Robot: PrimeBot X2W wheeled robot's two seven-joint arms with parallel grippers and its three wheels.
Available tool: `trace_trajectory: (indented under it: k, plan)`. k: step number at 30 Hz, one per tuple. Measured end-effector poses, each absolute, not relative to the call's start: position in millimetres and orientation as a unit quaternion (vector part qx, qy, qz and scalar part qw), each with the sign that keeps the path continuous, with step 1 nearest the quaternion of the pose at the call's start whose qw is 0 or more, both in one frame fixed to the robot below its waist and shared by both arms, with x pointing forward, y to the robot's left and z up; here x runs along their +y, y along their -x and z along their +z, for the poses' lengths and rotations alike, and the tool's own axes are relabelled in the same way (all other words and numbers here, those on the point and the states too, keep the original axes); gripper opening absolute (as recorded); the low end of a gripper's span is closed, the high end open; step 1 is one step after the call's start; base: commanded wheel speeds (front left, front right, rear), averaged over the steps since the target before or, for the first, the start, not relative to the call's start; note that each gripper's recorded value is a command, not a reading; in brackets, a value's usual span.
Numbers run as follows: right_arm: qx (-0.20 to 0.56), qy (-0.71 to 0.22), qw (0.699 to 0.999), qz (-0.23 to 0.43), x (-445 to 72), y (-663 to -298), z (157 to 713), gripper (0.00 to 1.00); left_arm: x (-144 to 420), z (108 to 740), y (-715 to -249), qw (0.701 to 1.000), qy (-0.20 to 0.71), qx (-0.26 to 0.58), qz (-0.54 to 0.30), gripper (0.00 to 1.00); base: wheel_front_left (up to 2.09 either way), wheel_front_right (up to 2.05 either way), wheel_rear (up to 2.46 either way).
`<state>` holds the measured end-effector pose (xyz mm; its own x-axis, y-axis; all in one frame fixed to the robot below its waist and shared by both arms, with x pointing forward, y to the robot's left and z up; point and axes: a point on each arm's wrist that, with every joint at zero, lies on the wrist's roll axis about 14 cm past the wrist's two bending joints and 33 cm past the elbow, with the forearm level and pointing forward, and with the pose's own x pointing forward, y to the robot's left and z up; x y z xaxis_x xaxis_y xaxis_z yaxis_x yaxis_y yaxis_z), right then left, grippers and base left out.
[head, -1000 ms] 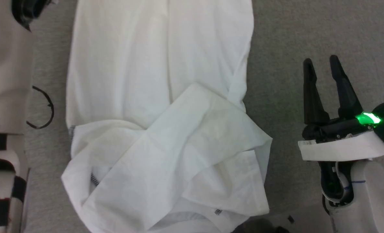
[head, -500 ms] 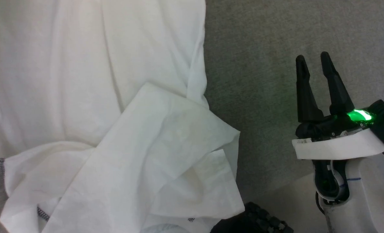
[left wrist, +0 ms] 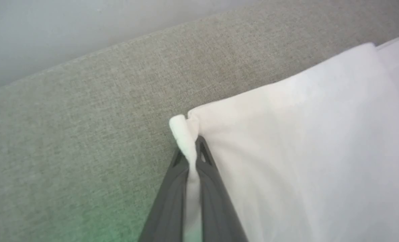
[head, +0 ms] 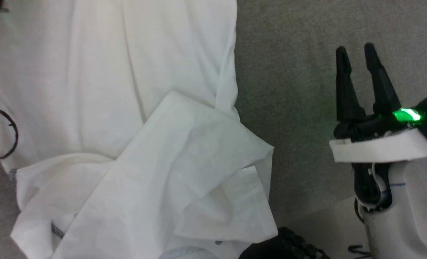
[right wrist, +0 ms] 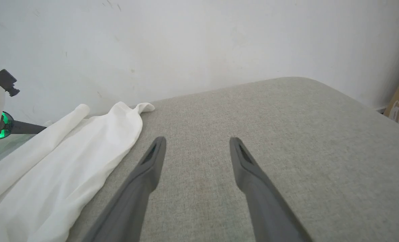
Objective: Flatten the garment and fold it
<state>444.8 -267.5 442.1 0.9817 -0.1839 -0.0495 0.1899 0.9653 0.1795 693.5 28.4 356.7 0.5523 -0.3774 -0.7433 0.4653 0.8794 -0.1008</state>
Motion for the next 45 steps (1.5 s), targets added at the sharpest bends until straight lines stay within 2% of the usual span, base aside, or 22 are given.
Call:
trace_trajectory:
  k: [6, 15, 20, 25, 29, 35, 39, 40, 42, 45]
  plan:
    - [0.013, -0.081, 0.994, -0.072, -268.9, -480.8, 452.3, 1.00, 38.0, 373.9, -682.9, 0.927, -0.018, 0.303, -0.221, 0.00, 0.00, 0.00, 0.00]
    - [0.077, -0.117, 0.990, -0.017, -260.1, -559.5, 461.4, 1.00, 69.0, 430.0, -671.7, 0.962, -0.007, 0.181, -0.204, 0.00, 0.00, 0.00, 0.00]
    - [0.150, -0.124, 0.980, 0.037, -228.4, -607.7, 460.0, 1.00, 80.5, 452.6, -671.5, 0.969, -0.020, 0.145, -0.201, 0.00, 0.00, 0.00, 0.00]
    - [0.253, -0.123, 0.958, 0.060, -212.3, -635.1, 432.9, 1.00, 80.6, 459.0, -678.5, 0.971, -0.020, 0.121, -0.205, 0.00, 0.00, 0.00, 0.00]
    - [0.328, -0.119, 0.934, 0.073, -199.0, -643.9, 401.5, 1.00, 81.3, 448.5, -680.7, 0.971, -0.017, 0.121, -0.207, 0.00, 0.00, 0.00, 0.00]
    - [0.377, -0.112, 0.915, 0.092, -177.4, -655.4, 369.0, 1.00, 93.2, 433.2, -683.2, 0.971, -0.022, 0.128, -0.199, 0.00, 0.00, 0.00, 0.00]
    - [0.430, -0.110, 0.890, 0.102, -168.5, -656.4, 354.3, 1.00, 102.8, 425.5, -683.5, 0.972, -0.027, 0.133, -0.191, 0.00, 0.00, 0.00, 0.00]
    - [0.444, -0.109, 0.884, 0.103, -168.0, -655.8, 352.1, 0.50, 104.3, 423.9, -683.2, 0.972, -0.028, 0.134, -0.191, 0.00, 0.00, 0.00, 0.00]
    - [0.461, -0.104, 0.875, 0.103, -168.4, -656.2, 351.2, 0.00, 106.0, 421.4, -682.6, 0.971, -0.030, 0.137, -0.191, 0.00, 0.00, 0.00, 0.00]
    - [0.469, -0.100, 0.872, 0.101, -169.9, -655.4, 351.0, 0.00, 106.8, 420.0, -682.7, 0.971, -0.030, 0.139, -0.191, 0.00, 0.00, 0.00, 0.00]
